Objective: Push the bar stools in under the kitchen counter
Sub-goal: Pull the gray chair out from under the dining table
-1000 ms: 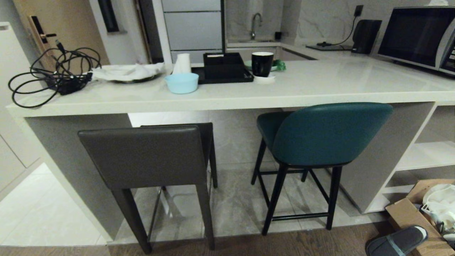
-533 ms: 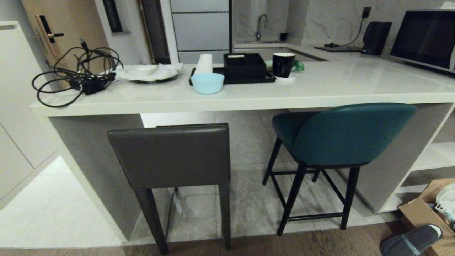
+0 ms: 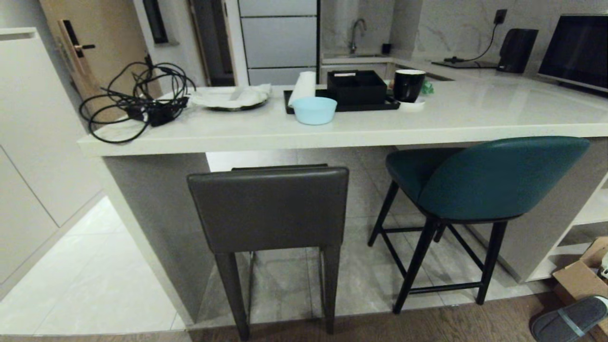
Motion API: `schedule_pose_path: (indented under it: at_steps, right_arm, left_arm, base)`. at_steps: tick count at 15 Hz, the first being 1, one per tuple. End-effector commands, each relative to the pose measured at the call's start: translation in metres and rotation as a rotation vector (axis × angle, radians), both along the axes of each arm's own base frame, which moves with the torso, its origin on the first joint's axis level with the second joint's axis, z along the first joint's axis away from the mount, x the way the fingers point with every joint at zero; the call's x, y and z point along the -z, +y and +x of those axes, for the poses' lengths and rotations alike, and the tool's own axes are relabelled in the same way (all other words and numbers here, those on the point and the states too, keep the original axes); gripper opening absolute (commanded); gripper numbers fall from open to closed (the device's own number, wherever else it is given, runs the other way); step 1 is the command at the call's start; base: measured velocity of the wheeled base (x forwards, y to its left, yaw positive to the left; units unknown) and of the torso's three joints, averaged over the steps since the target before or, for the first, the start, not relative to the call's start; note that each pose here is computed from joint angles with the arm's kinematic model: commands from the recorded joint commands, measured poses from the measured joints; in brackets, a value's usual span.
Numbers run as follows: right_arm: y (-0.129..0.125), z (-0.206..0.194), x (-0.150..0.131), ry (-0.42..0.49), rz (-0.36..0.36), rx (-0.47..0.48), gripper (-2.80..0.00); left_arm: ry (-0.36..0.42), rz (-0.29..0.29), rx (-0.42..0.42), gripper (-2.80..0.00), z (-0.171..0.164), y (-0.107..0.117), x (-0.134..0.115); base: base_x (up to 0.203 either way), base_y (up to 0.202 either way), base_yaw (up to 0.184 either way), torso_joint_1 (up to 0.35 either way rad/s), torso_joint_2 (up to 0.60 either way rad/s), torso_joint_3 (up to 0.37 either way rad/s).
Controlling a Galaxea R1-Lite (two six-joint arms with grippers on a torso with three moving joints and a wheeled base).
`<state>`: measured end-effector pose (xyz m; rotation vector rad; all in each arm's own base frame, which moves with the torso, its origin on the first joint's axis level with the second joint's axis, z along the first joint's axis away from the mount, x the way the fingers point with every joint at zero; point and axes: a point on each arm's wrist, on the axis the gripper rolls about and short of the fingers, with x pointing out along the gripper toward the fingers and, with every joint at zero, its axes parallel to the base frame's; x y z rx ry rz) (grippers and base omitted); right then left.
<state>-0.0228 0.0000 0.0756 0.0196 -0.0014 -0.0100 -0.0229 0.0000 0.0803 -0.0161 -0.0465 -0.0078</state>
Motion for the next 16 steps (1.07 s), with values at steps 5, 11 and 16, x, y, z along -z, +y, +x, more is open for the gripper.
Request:
schedule_pose_path:
  at_steps: [5, 11, 16]
  right_arm:
    - [0.0, 0.0, 0.0, 0.0, 0.0, 0.0, -2.8]
    - [0.0, 0.0, 0.0, 0.0, 0.0, 0.001, -2.8]
    - [0.0, 0.0, 0.0, 0.0, 0.0, 0.0, -2.8]
  left_arm:
    - [0.016, -0.001, 0.0, -2.8, 0.0013, 0.0, 0.005]
    - [0.016, -0.001, 0.0, -2.8, 0.0013, 0.0, 0.005]
    - [0.016, -0.001, 0.0, -2.8, 0.0013, 0.0, 0.005]
  base:
    - [0.0, 0.084, -0.002, 0.001, 0.0, 0.001]
    - [0.047, 0.0, 0.001, -0.001, 0.0, 0.002]
    - [0.194, 0.0, 0.001, 0.005, 0.0, 0.001]
